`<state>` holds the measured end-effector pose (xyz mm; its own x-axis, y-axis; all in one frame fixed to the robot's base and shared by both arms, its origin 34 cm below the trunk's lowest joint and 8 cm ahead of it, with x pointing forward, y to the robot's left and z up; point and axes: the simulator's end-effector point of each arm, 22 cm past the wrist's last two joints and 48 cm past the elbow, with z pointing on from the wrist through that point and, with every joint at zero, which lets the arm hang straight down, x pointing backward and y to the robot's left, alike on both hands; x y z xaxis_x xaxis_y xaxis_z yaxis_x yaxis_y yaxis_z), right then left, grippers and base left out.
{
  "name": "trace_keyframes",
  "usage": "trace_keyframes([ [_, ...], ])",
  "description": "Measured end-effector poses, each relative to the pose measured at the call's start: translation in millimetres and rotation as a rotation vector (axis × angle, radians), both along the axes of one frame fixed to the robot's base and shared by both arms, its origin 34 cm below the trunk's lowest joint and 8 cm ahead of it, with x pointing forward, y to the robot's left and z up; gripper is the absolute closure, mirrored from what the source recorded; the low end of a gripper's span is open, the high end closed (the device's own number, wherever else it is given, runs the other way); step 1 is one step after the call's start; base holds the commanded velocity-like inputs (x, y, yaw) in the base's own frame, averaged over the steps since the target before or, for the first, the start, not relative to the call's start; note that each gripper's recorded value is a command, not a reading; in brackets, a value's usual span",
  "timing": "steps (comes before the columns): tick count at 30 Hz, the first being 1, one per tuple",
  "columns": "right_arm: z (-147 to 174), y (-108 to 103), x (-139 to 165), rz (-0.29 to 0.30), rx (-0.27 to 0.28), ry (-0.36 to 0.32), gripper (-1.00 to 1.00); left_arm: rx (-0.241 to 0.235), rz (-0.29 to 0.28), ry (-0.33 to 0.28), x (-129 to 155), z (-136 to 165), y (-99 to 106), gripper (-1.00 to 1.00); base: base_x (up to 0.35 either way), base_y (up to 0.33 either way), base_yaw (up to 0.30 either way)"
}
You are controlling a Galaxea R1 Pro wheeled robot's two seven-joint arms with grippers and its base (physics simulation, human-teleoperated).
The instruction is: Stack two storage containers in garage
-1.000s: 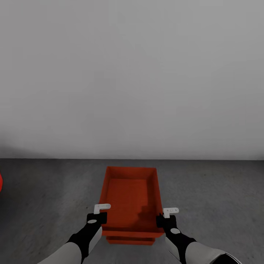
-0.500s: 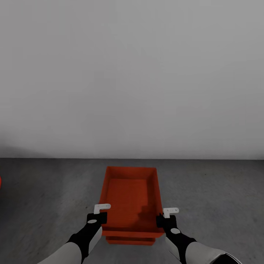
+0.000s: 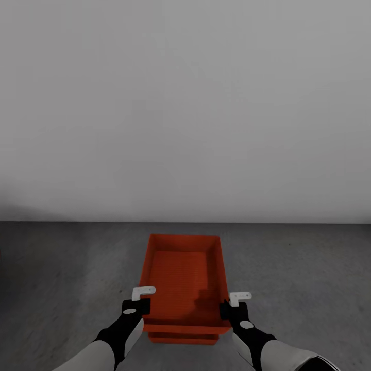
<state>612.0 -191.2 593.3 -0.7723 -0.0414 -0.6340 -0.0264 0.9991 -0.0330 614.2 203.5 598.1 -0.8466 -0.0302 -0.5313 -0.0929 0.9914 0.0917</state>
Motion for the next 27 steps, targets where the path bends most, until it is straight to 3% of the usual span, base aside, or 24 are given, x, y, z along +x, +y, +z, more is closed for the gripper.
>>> trace_keyframes([
  [27,-39,0,2,0.0,0.0,-0.001,1.0,0.001,0.001,0.0,2,-39,0,1.0,0.0,0.0,0.0],
])
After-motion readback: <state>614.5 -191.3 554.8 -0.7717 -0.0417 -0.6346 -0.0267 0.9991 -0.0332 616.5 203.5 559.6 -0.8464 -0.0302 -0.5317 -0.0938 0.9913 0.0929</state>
